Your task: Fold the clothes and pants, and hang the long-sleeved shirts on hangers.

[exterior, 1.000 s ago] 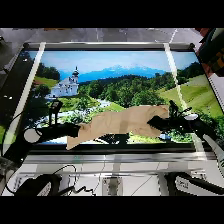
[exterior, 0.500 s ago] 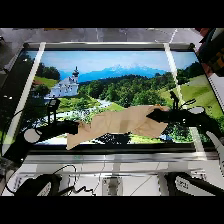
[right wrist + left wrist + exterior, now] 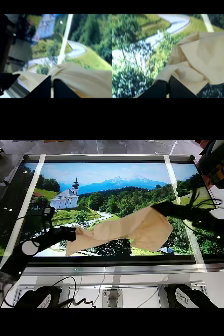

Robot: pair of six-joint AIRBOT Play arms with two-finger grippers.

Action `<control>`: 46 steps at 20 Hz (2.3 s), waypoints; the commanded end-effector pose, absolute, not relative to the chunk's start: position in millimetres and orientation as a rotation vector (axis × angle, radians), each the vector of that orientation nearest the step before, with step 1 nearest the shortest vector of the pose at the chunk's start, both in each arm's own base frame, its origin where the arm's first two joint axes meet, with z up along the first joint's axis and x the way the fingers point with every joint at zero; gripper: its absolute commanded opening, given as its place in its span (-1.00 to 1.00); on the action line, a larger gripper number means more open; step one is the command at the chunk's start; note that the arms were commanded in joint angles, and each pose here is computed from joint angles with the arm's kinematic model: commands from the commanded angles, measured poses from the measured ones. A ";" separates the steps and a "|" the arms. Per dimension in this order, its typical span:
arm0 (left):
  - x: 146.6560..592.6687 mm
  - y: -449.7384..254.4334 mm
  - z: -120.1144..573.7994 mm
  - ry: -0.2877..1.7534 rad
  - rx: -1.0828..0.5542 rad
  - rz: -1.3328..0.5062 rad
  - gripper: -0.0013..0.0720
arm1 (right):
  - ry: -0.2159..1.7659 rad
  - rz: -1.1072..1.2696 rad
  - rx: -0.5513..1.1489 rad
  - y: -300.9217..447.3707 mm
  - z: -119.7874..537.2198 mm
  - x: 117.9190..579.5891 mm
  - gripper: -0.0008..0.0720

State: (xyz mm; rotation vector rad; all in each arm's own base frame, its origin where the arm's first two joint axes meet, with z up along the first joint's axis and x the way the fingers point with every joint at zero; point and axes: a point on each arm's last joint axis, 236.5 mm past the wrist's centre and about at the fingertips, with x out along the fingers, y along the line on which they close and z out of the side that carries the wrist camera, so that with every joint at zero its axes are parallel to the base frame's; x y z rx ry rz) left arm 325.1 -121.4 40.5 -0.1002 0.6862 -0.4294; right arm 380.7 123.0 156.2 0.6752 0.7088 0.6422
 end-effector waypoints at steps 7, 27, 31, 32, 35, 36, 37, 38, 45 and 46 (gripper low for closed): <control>297.3 -48.3 273.5 -0.024 -0.077 -0.209 -0.92 | 0.246 0.198 0.418 21.4 316.2 404.6 -0.94; 230.3 -92.2 32.4 0.738 -0.426 -0.324 -0.92 | 0.889 0.025 0.540 14.4 42.7 492.1 0.73; 240.0 -86.5 29.3 0.728 -0.423 -0.302 -0.92 | 1.074 -0.079 0.433 -46.1 3.4 453.0 0.46; 243.2 -84.1 31.8 0.711 -0.423 -0.292 -0.92 | 1.152 -0.064 0.399 -57.4 -4.9 433.5 0.43; 249.8 -78.8 37.0 0.673 -0.423 -0.271 -0.92 | 1.329 0.075 0.372 -54.2 -29.2 383.1 0.24; 251.1 -77.8 38.1 0.666 -0.423 -0.267 -0.92 | 1.361 0.108 0.416 -44.1 -41.5 371.1 0.24; 251.9 -77.2 38.7 0.662 -0.423 -0.265 -0.92 | 1.381 0.139 0.467 -30.5 -55.0 361.0 0.24; 252.3 -76.8 39.0 0.659 -0.423 -0.263 -0.92 | 1.382 0.175 0.539 -12.5 -66.8 354.5 0.24; 252.4 -76.7 39.1 0.659 -0.423 -0.263 -0.92 | 1.286 0.165 0.859 43.2 -113.7 359.2 0.14; 252.4 -76.6 39.2 0.658 -0.423 -0.263 -0.92 | 1.279 0.165 0.862 49.9 -117.0 363.7 0.14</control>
